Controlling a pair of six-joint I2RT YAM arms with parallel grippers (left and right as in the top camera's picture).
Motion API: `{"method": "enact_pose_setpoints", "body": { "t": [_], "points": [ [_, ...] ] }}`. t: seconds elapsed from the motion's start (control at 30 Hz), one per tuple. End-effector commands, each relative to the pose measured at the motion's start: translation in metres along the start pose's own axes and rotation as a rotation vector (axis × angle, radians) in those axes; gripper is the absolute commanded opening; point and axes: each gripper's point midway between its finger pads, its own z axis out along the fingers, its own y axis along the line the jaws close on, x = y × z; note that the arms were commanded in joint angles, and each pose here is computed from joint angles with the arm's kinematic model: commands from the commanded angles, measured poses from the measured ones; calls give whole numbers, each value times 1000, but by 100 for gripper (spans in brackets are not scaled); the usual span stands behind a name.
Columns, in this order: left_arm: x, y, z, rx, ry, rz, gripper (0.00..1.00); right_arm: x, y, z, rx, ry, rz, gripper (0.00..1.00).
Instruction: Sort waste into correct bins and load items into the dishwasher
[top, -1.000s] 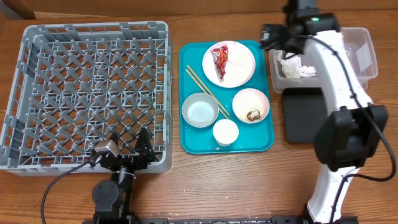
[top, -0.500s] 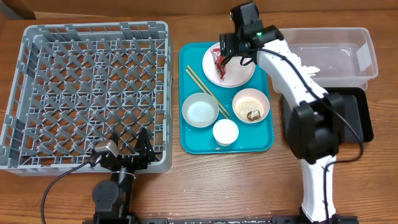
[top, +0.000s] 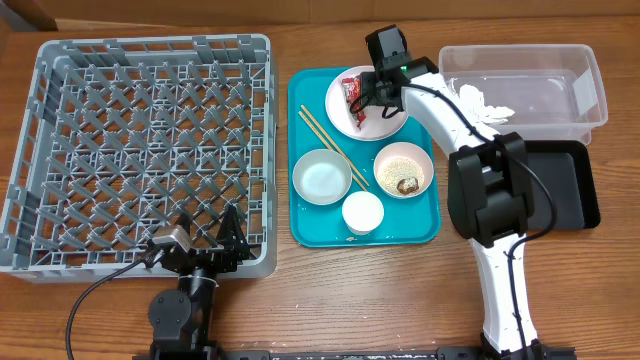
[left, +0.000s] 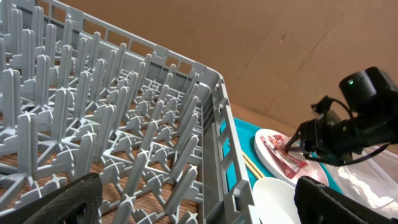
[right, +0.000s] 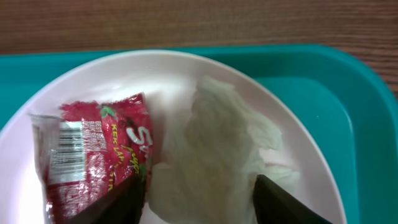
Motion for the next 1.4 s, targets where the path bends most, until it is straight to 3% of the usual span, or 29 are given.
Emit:
{"method": "enact_pose_setpoints", "body": {
  "t": [0.0, 0.07, 0.13, 0.27, 0.43, 0.63, 0.8, 0.93, 1.13, 1.2, 1.23, 1.3, 1.37],
  "points": [
    [0, 3, 0, -10, -4, -6, 100, 15, -5, 18, 7, 48, 6, 57],
    [0, 3, 0, -10, -4, -6, 100, 18, -3, 18, -4, 65, 5, 56],
    [0, 3, 0, -10, -4, -7, 100, 20, -3, 18, -3, 69, 3, 46],
    [0, 3, 0, -10, -4, -7, 100, 24, -5, 12, 8, 99, 0, 4],
    [0, 3, 0, -10, -4, -6, 100, -3, -7, -34, 4, 75, 11, 4],
    [0, 3, 0, -10, -4, -6, 100, -55, -13, -145, -19, -29, 42, 4],
    [0, 3, 0, -10, -4, -6, 100, -66, -78, -210, 140, -86, 204, 4],
    [0, 3, 0, -10, -4, -6, 100, -56, -124, -210, 190, -28, 308, 4],
    [0, 3, 0, -10, -4, -7, 100, -24, -160, -160, 219, 113, 367, 4],
    [0, 3, 0, -10, -4, -7, 100, -13, -163, -144, 229, 148, 368, 23],
    [0, 3, 0, -10, -4, -7, 100, -9, -163, -137, 232, 160, 367, 41],
    [0, 3, 0, -10, -4, -6, 100, -7, -164, -134, 234, 166, 362, 65],
    [0, 3, 0, -10, -4, -7, 100, -12, -156, -138, 198, 158, 335, 77]
  ]
}}
